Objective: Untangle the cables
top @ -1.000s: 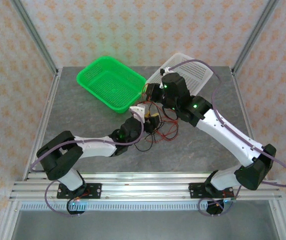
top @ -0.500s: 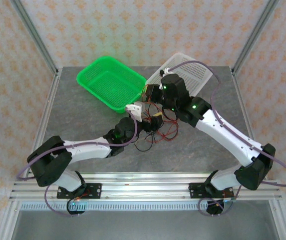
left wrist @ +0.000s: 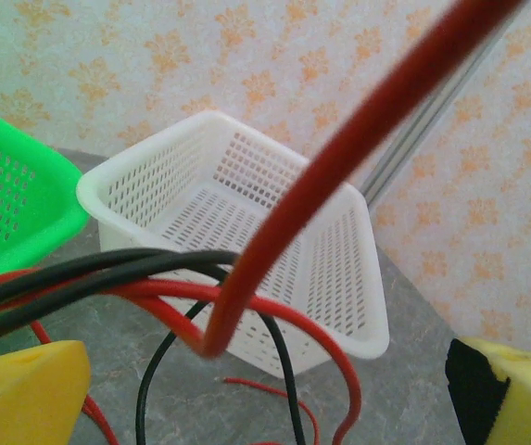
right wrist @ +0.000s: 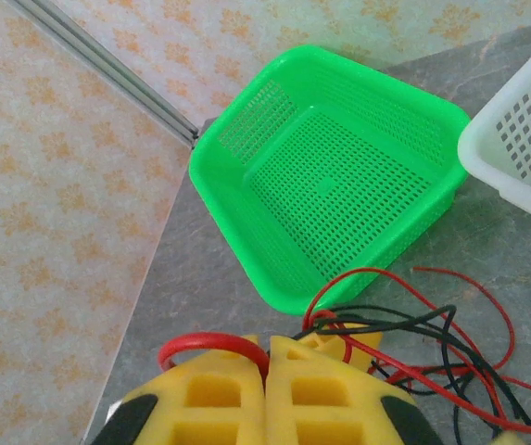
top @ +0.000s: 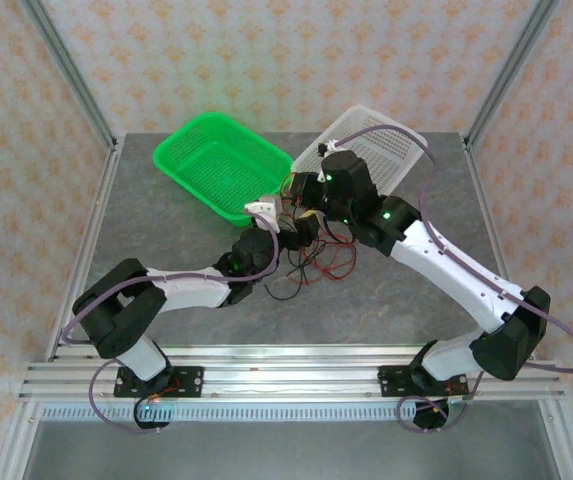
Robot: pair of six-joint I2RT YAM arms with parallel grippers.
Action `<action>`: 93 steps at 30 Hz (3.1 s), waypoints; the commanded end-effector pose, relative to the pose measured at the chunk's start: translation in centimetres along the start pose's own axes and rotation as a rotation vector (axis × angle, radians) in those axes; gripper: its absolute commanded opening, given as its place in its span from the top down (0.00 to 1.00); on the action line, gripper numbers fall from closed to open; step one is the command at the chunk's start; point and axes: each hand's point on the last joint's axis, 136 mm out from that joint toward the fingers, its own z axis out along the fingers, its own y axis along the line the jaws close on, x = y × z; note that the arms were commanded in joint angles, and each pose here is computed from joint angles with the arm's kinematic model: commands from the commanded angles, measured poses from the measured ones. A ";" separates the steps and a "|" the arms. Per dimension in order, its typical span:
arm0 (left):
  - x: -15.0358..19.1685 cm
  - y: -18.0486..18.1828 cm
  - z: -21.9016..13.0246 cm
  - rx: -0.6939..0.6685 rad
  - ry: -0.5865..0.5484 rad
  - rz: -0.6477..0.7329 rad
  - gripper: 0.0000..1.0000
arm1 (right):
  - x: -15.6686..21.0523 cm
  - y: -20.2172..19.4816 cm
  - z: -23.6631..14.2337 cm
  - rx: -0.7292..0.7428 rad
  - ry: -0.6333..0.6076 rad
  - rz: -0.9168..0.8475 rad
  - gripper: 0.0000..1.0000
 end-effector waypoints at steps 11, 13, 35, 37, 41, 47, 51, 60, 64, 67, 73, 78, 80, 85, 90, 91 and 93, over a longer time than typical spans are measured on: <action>-3.0 2.4 3.0 -0.080 -0.155 -0.115 0.45 | -1.4 1.8 -2.6 -0.085 -0.047 0.041 1.00; -3.0 2.5 3.2 -0.083 -0.155 -0.118 0.74 | -1.8 1.7 -3.1 -0.079 -0.060 0.039 1.00; 4.2 3.8 -0.2 -0.046 0.066 -0.119 1.00 | -16.4 4.2 -9.7 0.022 -0.376 -0.094 1.00; 5.0 4.1 -0.6 -0.047 0.088 -0.150 1.00 | -17.8 4.6 -10.2 0.027 -0.409 -0.103 1.00; 6.2 4.5 -1.8 -0.044 0.131 -0.169 1.00 | -20.6 4.9 -11.8 0.052 -0.489 -0.110 1.00; 7.1 5.1 -3.9 -0.056 0.208 -0.147 1.00 | -24.0 4.6 -14.4 0.079 -0.613 -0.103 1.00; 8.3 6.2 -5.2 -0.091 0.264 -0.128 1.00 | -25.3 4.2 -15.8 0.092 -0.674 -0.094 1.00; 10.9 8.5 -6.7 -0.171 0.380 -0.087 1.00 | -27.7 2.6 -19.3 0.191 -0.819 -0.075 1.00; 12.1 9.4 -7.3 -0.194 0.428 -0.078 1.00 | -28.9 1.6 -21.6 0.242 -0.903 -0.062 1.00; 12.6 9.9 -7.7 -0.207 0.455 -0.064 1.00 | -29.7 0.9 -22.6 0.275 -0.944 -0.055 1.00; 13.2 11.9 -8.3 -0.276 0.493 -0.043 1.00 | -31.1 -0.3 -23.8 0.316 -1.016 -0.042 1.00; 13.7 13.8 -8.5 -0.361 0.531 -0.037 1.00 | -33.0 -0.9 -24.8 0.324 -1.084 -0.024 1.00; 14.0 14.3 -8.4 -0.380 0.543 -0.036 1.00 | -33.6 -0.8 -25.0 0.315 -1.099 -0.024 1.00; 14.5 15.0 -7.8 -0.403 0.566 -0.036 1.00 | -34.7 -1.0 -24.9 0.302 -1.131 -0.021 1.00; 14.5 14.1 -6.1 -0.368 0.596 -0.029 1.00 | -35.4 -1.0 -23.7 0.283 -1.130 -0.037 1.00; 14.3 13.7 -5.7 -0.358 0.600 -0.033 1.00 | -35.5 -1.2 -23.3 0.288 -1.125 -0.040 1.00; 13.6 12.7 -4.9 -0.319 0.615 0.000 1.00 | -35.7 -1.7 -22.3 0.303 -1.110 -0.046 1.00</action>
